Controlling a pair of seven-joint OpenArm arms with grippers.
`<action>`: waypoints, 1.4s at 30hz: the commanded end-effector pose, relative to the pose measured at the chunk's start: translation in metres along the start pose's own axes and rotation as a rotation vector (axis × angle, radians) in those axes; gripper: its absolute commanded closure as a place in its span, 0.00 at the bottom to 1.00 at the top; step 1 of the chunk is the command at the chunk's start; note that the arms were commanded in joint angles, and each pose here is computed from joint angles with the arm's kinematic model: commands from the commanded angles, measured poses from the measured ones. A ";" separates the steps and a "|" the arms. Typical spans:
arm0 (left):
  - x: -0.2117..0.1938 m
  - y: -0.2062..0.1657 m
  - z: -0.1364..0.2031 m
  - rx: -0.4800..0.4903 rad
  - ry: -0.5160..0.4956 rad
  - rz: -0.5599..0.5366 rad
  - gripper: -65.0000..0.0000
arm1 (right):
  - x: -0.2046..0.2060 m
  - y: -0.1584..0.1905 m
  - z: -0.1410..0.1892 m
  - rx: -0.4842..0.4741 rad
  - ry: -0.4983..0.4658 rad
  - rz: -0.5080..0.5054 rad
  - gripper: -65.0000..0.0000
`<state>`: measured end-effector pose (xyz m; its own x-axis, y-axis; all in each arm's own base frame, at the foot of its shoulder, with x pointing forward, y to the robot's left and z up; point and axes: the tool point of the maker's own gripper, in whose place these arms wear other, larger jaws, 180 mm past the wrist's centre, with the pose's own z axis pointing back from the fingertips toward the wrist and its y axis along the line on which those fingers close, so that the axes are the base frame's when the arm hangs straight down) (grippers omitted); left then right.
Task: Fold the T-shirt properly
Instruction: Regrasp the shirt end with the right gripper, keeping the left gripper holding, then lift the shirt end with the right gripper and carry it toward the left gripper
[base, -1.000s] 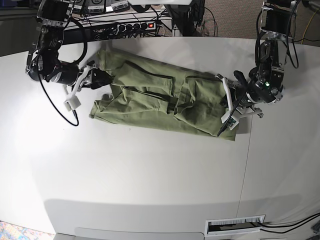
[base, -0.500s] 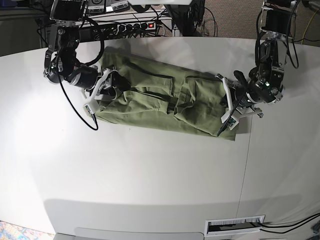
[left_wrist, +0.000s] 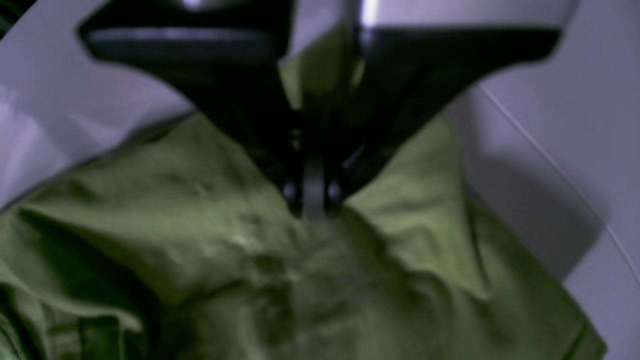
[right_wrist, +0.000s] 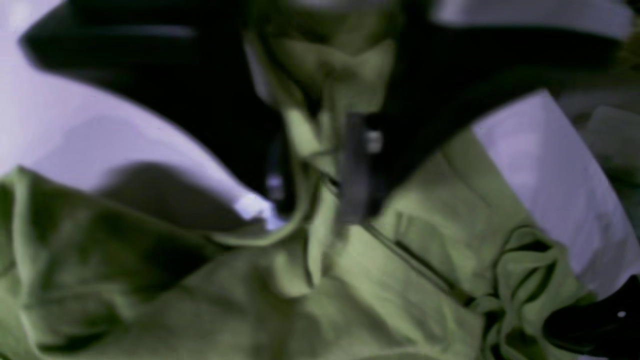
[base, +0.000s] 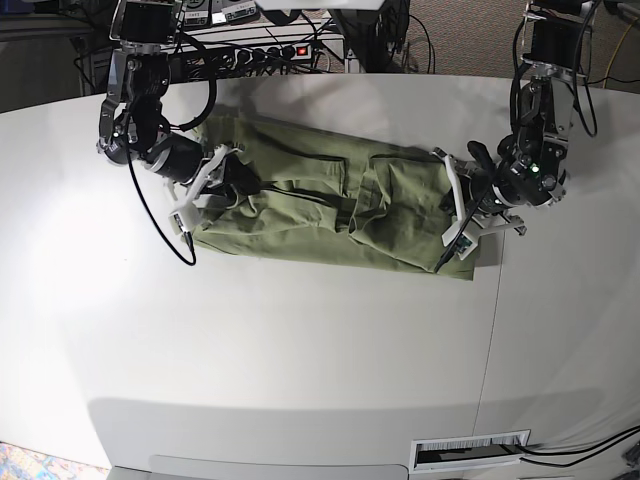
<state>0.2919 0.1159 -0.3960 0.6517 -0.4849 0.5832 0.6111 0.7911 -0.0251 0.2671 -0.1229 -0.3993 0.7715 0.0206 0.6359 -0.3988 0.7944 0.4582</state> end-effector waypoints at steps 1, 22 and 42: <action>0.013 0.002 0.005 -0.005 -0.050 -0.003 1.00 | 0.003 -0.001 0.002 -0.002 0.000 0.006 0.91; 0.016 -0.050 -0.001 -0.198 -0.120 0.072 1.00 | 0.061 -0.033 0.058 -0.137 -0.109 0.067 1.00; 0.035 -0.137 -0.017 -0.381 -0.197 0.133 1.00 | 0.084 0.014 0.049 0.093 -0.244 -0.001 1.00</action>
<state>0.2324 -0.0113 -0.3960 0.6847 -0.2908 0.6683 0.6573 0.6427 -0.3937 0.2925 -0.1388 -0.3268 0.6809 -0.1205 0.7224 -0.4204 0.7433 0.5203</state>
